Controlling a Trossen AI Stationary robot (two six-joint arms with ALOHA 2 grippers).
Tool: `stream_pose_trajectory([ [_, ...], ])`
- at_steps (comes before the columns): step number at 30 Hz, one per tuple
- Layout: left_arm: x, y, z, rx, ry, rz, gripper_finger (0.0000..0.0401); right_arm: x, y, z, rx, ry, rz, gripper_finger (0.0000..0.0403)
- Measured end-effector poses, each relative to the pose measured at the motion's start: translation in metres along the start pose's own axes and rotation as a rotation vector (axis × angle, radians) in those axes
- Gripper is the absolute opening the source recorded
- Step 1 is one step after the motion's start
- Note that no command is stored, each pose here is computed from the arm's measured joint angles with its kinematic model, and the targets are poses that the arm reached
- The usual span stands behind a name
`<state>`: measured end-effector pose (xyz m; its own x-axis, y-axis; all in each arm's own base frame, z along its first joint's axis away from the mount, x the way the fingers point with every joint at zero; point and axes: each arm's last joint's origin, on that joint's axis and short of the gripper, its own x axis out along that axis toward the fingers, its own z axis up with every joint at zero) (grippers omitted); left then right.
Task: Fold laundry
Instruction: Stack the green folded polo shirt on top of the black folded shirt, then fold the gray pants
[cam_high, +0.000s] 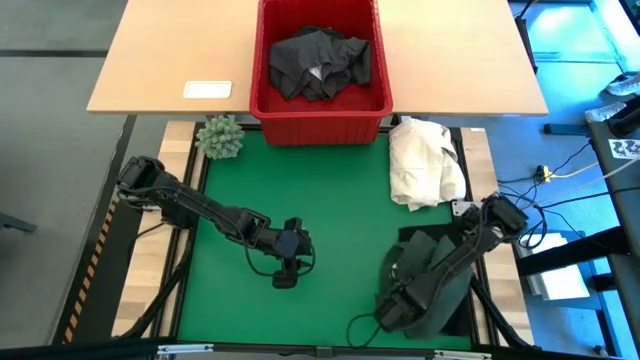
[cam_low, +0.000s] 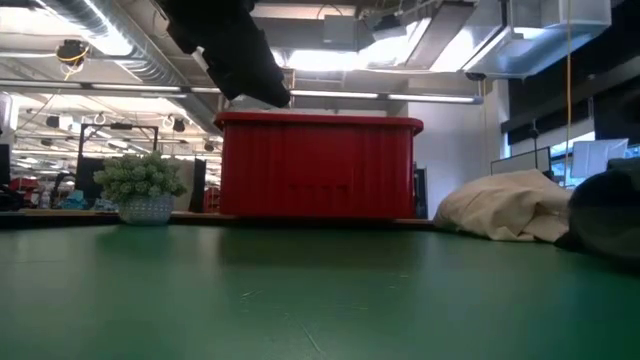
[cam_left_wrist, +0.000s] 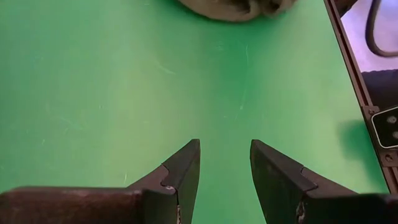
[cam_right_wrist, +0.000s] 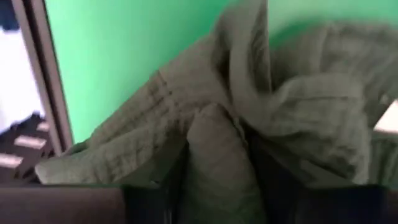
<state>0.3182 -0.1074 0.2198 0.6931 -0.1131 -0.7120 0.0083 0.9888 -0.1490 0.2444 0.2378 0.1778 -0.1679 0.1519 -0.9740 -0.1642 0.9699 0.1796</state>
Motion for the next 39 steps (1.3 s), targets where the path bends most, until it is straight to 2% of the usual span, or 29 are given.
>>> stream_pose_trajectory([
  [8, 0.0, -0.001, 0.0, 0.004, -0.003, 0.006, 0.0135, -0.006, 0.026, -0.026, -0.001, 0.061, 0.071, 0.0159],
  [12, 0.0, -0.001, 0.0, 0.004, -0.007, 0.018, 0.0135, -0.019, 0.03, -0.04, 0.046, 0.062, 0.077, 0.0159],
  [15, 0.0, -0.001, 0.0, 0.004, -0.008, 0.018, 0.0135, -0.025, 0.029, -0.039, 0.048, -0.04, 0.026, 0.0159],
  [18, 0.0, -0.001, 0.0, 0.003, -0.013, 0.02, 0.0135, -0.027, 0.026, -0.027, 0.03, -0.175, -0.008, 0.0159],
  [22, 0.0, -0.001, 0.0, 0.003, -0.014, 0.019, 0.0135, -0.034, 0.023, -0.007, -0.009, -0.343, 0.022, 0.0159],
  [26, 0.0, -0.002, 0.0, 0.003, -0.008, 0.007, 0.0135, -0.041, 0.018, 0.002, -0.026, -0.415, 0.056, 0.0159],
  [29, 0.0, -0.003, -0.001, 0.007, -0.004, 0.007, 0.0135, -0.05, 0.014, 0.001, -0.015, -0.45, 0.047, 0.0159],
  [32, 0.0, -0.003, -0.001, 0.011, -0.007, 0.01, 0.0135, -0.064, 0.008, -0.006, 0.006, -0.52, -0.037, 0.0159],
  [36, -0.012, -0.004, 0.004, 0.042, -0.05, 0.005, 0.0135, -0.093, -0.001, -0.022, 0.03, -0.685, -0.178, 0.0159],
  [39, -0.033, -0.003, 0.013, 0.077, -0.134, 0.04, 0.0135, -0.115, -0.006, -0.038, 0.011, -0.833, -0.23, 0.0159],
])
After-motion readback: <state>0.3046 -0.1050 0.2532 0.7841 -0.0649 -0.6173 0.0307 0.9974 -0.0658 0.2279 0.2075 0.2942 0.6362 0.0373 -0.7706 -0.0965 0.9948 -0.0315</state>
